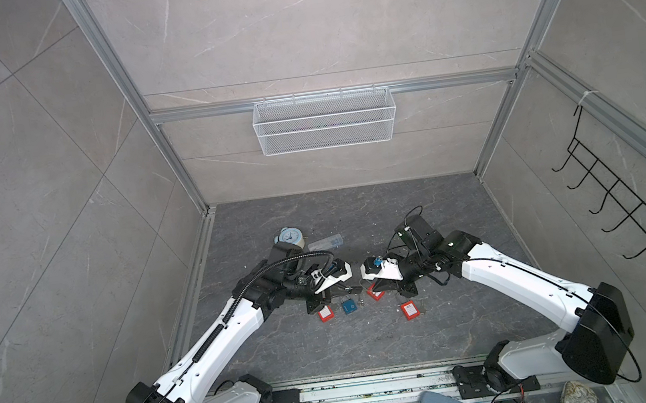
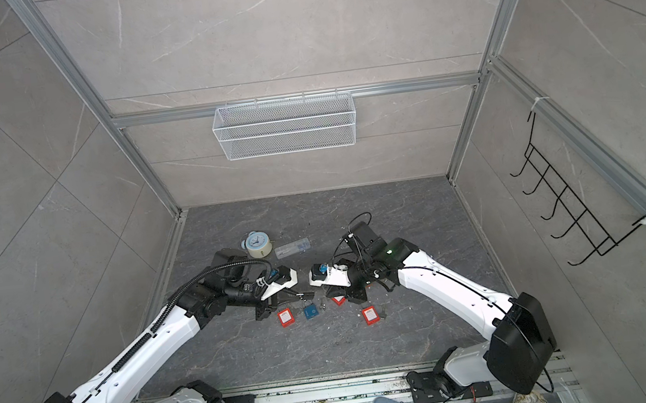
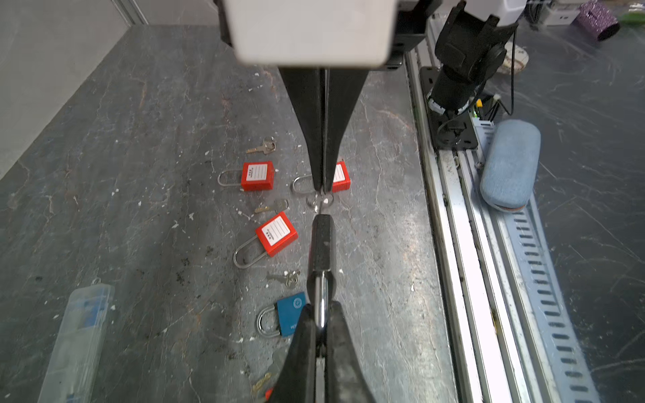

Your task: Lock with the key

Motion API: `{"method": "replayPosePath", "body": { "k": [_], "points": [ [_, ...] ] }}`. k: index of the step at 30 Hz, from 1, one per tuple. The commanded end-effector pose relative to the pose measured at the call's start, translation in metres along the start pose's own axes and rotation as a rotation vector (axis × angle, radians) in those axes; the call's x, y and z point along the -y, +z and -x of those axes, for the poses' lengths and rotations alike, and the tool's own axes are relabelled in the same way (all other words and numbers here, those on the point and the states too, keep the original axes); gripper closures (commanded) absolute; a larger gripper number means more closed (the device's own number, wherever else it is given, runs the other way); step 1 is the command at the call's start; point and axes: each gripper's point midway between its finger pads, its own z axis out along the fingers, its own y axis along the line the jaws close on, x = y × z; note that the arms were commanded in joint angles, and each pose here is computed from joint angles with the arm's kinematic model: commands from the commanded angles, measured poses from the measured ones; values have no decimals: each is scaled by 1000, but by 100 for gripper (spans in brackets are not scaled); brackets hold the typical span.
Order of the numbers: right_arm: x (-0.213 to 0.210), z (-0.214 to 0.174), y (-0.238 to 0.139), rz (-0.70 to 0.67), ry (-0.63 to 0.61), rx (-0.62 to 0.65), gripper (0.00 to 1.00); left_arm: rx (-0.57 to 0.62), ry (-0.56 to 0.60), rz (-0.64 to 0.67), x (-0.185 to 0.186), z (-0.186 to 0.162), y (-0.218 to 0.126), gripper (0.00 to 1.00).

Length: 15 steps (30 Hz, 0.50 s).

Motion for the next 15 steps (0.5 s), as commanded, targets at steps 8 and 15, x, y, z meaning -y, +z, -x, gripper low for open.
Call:
{"method": "replayPosePath", "body": {
  "k": [8,15],
  "points": [
    [22,-24,-11,-227,292,15,100,-195,-82,-138,16,-29,0,100],
    [41,-36,-30,-430,623,66,100,-291,-190,-323,39,-46,37,100]
  ]
}}
